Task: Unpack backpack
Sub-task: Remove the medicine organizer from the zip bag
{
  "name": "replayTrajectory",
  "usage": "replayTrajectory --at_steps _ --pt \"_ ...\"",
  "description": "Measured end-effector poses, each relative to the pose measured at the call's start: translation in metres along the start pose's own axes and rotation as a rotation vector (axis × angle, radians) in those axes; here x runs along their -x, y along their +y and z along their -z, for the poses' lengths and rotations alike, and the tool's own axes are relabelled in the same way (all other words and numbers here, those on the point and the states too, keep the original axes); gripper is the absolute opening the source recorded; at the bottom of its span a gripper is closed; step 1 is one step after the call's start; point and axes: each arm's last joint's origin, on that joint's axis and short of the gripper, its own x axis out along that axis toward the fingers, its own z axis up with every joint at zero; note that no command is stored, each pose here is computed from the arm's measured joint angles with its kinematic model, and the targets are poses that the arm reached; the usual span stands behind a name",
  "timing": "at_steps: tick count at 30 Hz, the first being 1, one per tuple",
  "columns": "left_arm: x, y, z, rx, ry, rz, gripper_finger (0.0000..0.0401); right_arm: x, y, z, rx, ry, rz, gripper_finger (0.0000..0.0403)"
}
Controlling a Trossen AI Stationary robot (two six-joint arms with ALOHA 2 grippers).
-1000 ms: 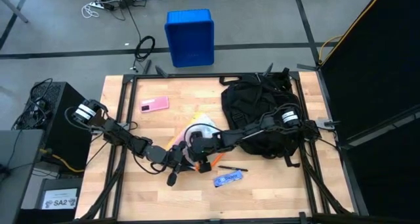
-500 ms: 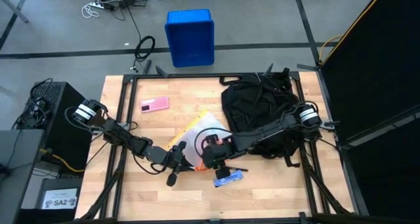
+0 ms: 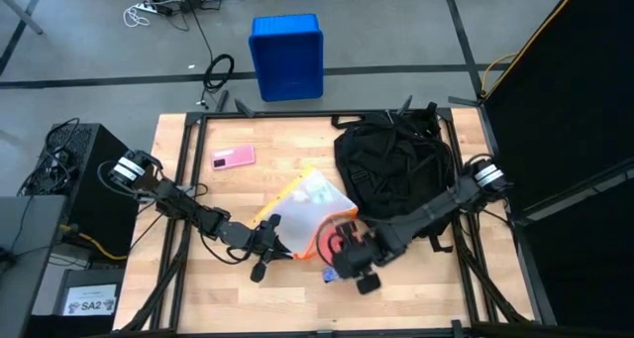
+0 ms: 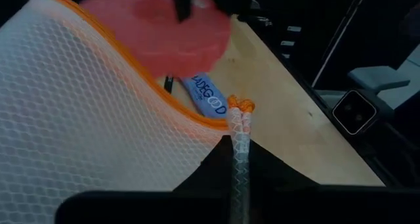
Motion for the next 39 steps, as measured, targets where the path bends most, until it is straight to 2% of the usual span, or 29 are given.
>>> replayTrajectory --at_steps 6,10,13,17,20,24,26,30,33,36,39 --pt "0.0 -0.001 0.001 -0.001 0.006 0.003 0.0 -0.013 0.031 0.019 0.003 0.025 -0.025 0.0137" --pt "0.0 -0.001 0.001 -0.002 0.003 -0.007 0.0 -0.016 0.039 0.044 -0.047 0.078 0.066 0.0137" --pt "0.0 -0.001 0.001 -0.002 0.003 -0.008 0.0 -0.007 0.039 0.062 -0.117 0.067 0.09 0.0137" --pt "0.0 -0.001 0.001 -0.003 0.003 -0.007 0.0 0.016 0.035 0.086 -0.21 -0.028 0.122 0.0137" --pt "0.0 -0.001 0.001 -0.004 0.003 -0.008 0.0 0.027 0.035 0.101 -0.277 -0.171 0.076 0.0137" --pt "0.0 -0.001 0.001 -0.005 0.002 -0.01 0.0 0.01 0.036 0.123 -0.353 -0.322 -0.088 0.0137" --pt "0.0 -0.001 0.001 -0.005 0.0 -0.016 0.0 -0.003 0.036 0.135 -0.399 -0.353 -0.135 0.0137" --pt "0.0 -0.001 0.001 -0.003 0.0 -0.02 0.0 -0.016 0.035 0.151 -0.451 -0.335 -0.133 0.0142" --pt "0.0 -0.001 0.001 -0.001 -0.002 -0.022 0.0 -0.013 0.032 0.148 -0.488 -0.34 -0.143 0.0226" --pt "0.0 -0.001 0.001 0.0 -0.002 -0.023 0.0 -0.001 0.028 0.134 -0.484 -0.399 -0.165 0.0312" --pt "0.0 -0.001 0.001 0.001 -0.002 -0.024 0.0 0.007 0.023 0.121 -0.442 -0.441 -0.157 0.0359"
